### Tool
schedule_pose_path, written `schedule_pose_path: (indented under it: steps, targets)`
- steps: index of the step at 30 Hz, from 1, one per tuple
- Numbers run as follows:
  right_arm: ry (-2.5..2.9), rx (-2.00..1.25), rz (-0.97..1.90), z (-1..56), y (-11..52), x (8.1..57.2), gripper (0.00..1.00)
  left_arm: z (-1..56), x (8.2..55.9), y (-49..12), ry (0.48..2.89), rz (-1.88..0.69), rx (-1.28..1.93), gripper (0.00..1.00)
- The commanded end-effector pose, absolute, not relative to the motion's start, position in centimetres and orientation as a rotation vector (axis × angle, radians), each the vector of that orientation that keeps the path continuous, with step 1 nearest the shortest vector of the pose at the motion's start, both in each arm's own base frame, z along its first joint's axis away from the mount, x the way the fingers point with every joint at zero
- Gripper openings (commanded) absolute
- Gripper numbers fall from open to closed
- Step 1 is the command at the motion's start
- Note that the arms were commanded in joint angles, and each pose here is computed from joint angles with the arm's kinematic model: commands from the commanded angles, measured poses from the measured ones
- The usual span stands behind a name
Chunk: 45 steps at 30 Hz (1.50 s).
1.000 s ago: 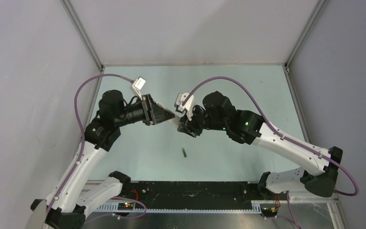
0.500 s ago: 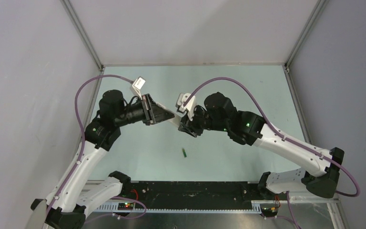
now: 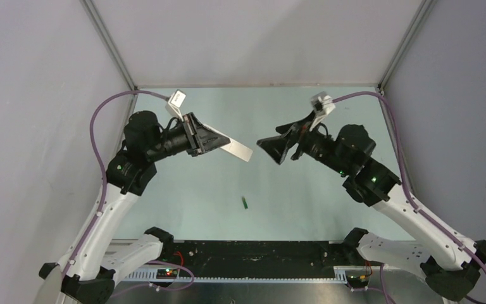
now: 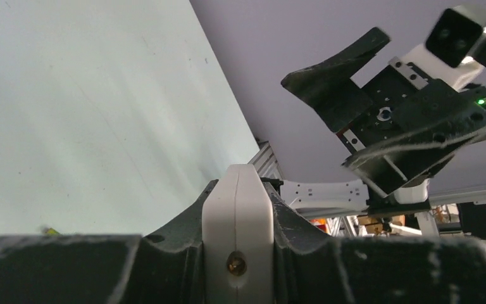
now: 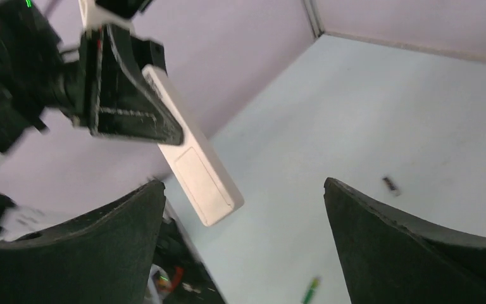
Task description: Load the batteries into the remote control
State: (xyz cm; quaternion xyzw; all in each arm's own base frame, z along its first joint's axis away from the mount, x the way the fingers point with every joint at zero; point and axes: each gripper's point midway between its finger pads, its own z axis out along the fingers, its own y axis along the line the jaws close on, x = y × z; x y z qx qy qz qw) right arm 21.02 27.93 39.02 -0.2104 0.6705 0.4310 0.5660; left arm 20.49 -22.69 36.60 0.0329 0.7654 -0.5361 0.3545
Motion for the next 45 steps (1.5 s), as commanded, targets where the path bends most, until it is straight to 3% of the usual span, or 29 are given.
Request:
schedule_pose_path:
  steps: [1, 6, 13, 25, 37, 45]
  targets:
    - [1.636, -0.067, 1.343, 41.0, 27.8, 21.5, 0.99, 39.9, 20.9, -22.4, 1.88, -1.386, 0.061, 0.0]
    - [1.694, 0.113, 1.59, 40.6, 30.6, 21.4, 0.99, 42.0, 20.8, -22.3, 1.824, -1.398, 0.056, 0.0]
    - [1.682, 0.122, 1.752, 41.1, 33.7, 20.8, 0.99, 44.0, 20.0, -22.2, 1.804, -1.487, -0.025, 0.0]
    - [1.615, 0.06, 1.908, 42.6, 35.7, 19.6, 0.86, 43.8, 20.2, -22.4, 1.835, -1.553, -0.125, 0.0]
    - [1.657, 0.019, 1.896, 41.3, 36.3, 19.8, 0.53, 44.1, 20.0, -22.2, 1.824, -1.572, -0.159, 0.0]
    - [1.68, 0.036, 1.889, 39.0, 36.0, 20.1, 0.43, 46.1, 19.5, -21.6, 1.757, -1.601, -0.168, 0.0]
